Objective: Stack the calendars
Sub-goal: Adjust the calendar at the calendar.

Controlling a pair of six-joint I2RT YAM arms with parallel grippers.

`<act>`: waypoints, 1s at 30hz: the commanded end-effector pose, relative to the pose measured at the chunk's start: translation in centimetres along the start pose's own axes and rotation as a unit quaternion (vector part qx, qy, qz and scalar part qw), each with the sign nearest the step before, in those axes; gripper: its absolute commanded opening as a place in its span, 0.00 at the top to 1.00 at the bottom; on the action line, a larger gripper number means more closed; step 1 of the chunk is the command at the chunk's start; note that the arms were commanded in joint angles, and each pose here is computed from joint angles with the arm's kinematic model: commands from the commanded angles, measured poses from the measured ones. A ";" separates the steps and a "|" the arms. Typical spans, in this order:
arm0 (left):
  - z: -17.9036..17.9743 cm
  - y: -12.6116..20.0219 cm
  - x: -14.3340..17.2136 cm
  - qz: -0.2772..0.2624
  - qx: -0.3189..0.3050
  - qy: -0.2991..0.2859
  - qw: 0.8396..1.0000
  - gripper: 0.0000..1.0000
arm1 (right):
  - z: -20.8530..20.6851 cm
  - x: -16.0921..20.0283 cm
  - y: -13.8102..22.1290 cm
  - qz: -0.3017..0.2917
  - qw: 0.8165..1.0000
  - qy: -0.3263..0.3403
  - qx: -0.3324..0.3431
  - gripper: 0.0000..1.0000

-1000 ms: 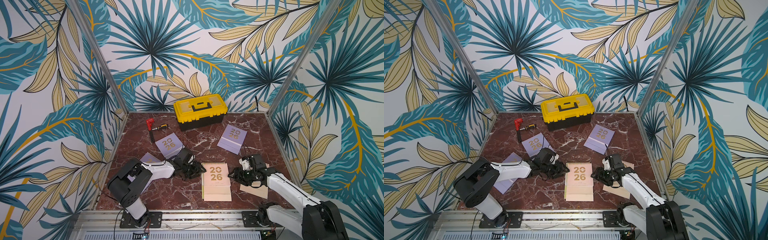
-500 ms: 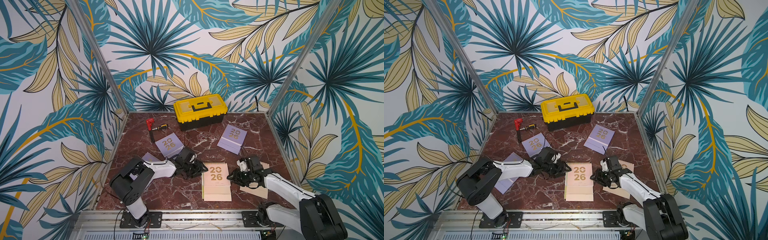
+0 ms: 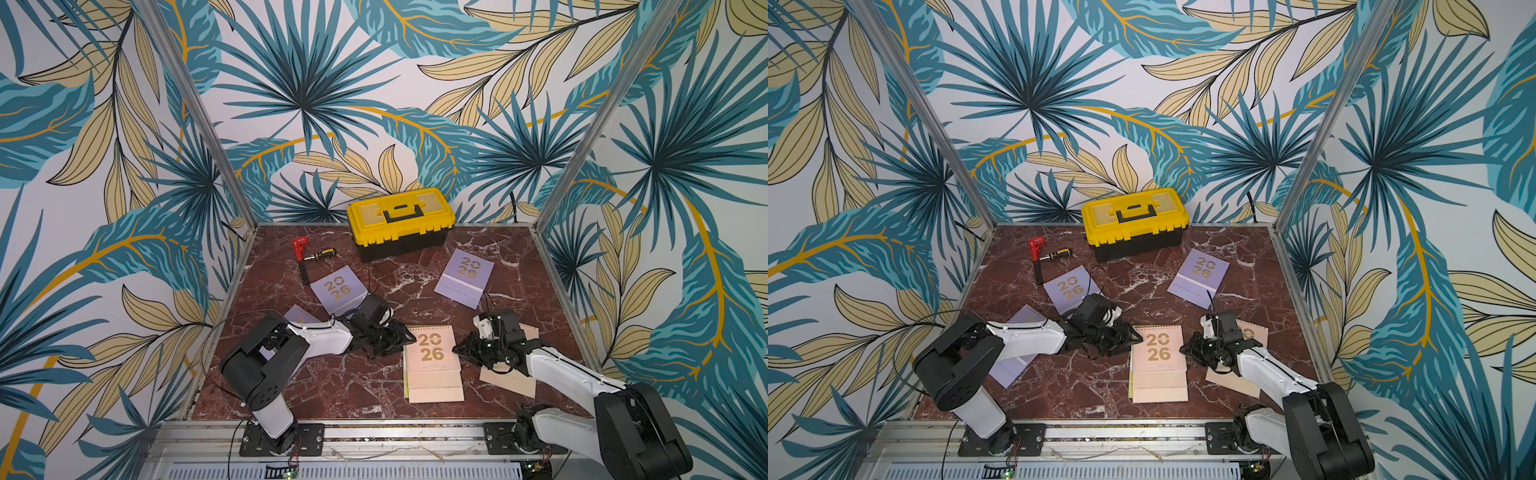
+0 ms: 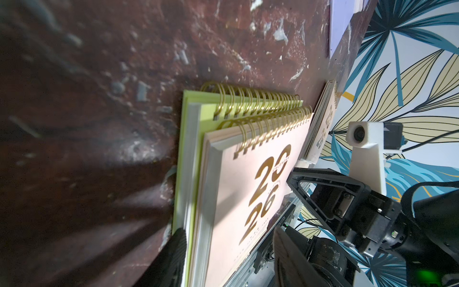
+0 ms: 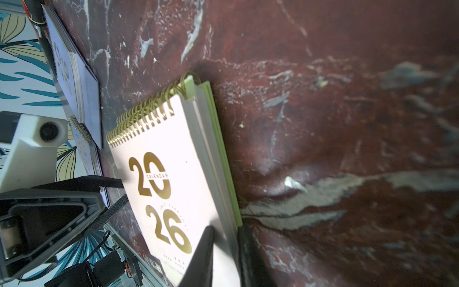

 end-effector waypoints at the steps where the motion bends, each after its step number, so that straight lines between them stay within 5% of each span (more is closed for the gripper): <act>1: -1.5 -0.2 -0.9 -0.007 0.016 -0.014 1.000 0.43 | -0.4 0.2 -0.4 0.001 1.000 -0.012 -0.002 0.81; 14: -1.1 1.1 -1.5 -0.051 0.000 -0.002 0.999 0.45 | -1.5 1.2 0.9 0.013 0.999 0.010 0.045 0.70; 30: -1.6 0.4 -2.2 -0.047 0.003 -0.005 0.999 0.74 | -0.3 1.2 -0.2 0.031 0.999 0.017 0.005 0.73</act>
Point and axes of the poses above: each gripper's point midway between its finger pads, its own y axis back along the fingers, its own z axis along the line the jaws close on, x = y × z, the point moved 5 cm from there along y, back along the fingers, and after that the axes turned 12 degrees about -y, right-handed, at the moved point
